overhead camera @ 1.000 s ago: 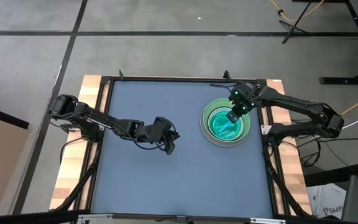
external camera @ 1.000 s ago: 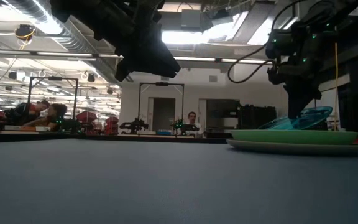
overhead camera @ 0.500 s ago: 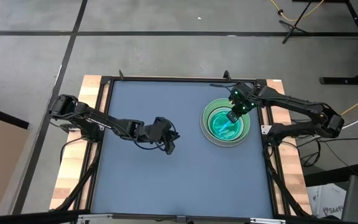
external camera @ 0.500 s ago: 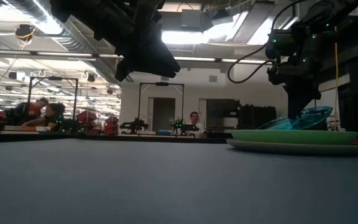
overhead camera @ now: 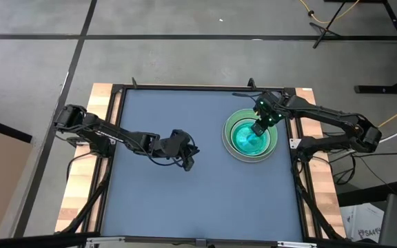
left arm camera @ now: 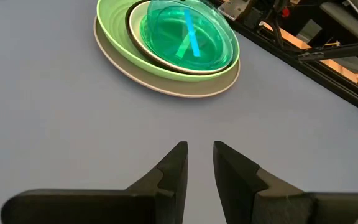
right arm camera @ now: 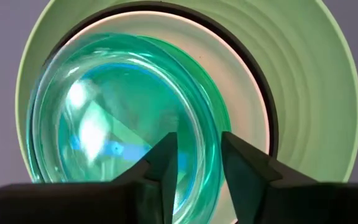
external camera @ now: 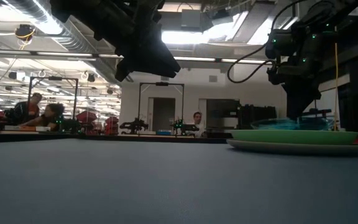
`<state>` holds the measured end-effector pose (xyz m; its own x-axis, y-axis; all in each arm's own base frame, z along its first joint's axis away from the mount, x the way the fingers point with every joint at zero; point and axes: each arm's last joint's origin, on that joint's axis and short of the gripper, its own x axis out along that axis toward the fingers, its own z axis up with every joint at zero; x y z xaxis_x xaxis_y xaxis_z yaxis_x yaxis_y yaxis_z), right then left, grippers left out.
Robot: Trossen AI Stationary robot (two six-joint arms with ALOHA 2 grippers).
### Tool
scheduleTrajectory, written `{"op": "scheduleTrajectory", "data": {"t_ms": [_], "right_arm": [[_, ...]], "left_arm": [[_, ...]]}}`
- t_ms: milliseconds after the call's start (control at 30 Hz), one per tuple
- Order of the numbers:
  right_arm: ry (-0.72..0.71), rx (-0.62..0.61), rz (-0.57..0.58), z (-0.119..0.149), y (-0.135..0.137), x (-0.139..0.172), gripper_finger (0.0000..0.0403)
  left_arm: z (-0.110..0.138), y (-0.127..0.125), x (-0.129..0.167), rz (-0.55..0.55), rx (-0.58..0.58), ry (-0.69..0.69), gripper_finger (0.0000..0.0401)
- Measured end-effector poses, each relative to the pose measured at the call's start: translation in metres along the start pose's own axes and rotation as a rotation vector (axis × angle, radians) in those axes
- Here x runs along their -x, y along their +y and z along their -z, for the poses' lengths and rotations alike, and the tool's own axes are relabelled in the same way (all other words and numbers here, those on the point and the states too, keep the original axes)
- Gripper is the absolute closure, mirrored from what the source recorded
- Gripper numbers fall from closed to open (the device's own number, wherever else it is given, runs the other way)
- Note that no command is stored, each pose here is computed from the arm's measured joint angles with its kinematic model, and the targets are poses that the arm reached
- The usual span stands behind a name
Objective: Stack plastic plates
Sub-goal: Stack the small light blue plate on the small light green plate, then return to Home Position
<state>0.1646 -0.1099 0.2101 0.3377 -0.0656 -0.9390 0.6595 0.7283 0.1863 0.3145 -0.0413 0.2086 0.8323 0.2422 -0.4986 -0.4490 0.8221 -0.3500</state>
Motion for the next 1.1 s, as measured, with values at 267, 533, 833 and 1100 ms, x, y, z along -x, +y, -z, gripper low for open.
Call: {"op": "scheduleTrajectory", "data": {"t_ms": [267, 533, 833, 1100], "right_arm": [[-0.012, 0.003, 0.071, 0.000, -0.002, 0.000, 0.0286], [-0.033, 0.004, 0.189, -0.001, -0.005, 0.001, 0.0285], [-0.031, 0.003, 0.174, -0.001, -0.005, 0.000, 0.0285], [-0.080, 0.009, -0.063, -0.008, 0.005, 0.000, 0.0322]], "left_arm": [[0.000, 0.000, 0.000, 0.000, 0.000, 0.000, 0.0331], [0.000, 0.000, 0.000, 0.000, 0.000, 0.000, 0.0331], [-0.001, 0.000, 0.000, 0.009, -0.007, 0.000, 0.0331], [-0.008, -0.006, 0.000, 0.064, -0.125, -0.071, 0.0352]]}}
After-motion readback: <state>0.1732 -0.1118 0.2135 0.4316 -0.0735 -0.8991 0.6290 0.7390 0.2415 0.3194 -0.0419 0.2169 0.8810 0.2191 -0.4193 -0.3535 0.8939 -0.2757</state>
